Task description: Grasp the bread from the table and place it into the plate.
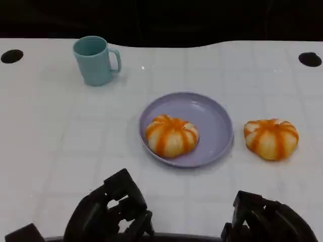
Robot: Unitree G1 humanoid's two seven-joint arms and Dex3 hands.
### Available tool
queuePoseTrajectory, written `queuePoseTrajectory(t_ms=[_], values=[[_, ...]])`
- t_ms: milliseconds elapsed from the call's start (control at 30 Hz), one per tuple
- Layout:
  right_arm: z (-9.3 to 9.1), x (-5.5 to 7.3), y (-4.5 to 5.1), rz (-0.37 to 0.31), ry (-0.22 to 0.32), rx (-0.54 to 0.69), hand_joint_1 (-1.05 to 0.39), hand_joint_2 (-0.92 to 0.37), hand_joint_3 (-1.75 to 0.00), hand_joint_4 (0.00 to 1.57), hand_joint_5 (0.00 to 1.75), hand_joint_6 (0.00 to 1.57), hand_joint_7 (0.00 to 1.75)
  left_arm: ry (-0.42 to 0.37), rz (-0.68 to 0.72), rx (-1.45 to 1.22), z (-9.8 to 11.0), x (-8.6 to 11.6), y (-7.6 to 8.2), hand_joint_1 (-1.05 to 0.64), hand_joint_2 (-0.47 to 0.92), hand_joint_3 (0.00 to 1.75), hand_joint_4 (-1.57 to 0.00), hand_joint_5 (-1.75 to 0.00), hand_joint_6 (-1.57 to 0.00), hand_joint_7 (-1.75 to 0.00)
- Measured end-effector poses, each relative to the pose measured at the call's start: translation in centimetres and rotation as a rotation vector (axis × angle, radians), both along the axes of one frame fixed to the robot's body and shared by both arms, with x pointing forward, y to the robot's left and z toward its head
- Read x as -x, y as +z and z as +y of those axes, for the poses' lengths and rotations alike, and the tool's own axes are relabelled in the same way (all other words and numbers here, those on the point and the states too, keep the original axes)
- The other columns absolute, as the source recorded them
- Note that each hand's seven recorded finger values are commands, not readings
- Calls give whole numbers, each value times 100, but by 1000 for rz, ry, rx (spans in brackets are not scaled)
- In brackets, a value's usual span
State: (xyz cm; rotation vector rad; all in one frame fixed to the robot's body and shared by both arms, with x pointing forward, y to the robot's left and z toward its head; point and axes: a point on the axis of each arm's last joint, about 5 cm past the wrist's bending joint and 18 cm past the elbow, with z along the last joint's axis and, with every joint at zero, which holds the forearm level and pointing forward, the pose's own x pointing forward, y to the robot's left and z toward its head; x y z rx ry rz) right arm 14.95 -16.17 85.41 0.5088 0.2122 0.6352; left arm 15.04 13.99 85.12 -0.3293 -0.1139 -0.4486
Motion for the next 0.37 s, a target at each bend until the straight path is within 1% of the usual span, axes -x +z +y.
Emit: queuePoseTrajectory(t_ms=[167,367], values=[[-2,-3,1,-2,0,0,-69,-92,-25,85,161,76,135,-2,7,-4,11,-9,-11,-28,38,101,-72,-175,-50,-175],[-8,-6,3,-4,1,-1,-70,-92,-24,86,161,78,135,-1,10,-6,13,-8,-17,-26,37,104,-72,-175,-50,-175]])
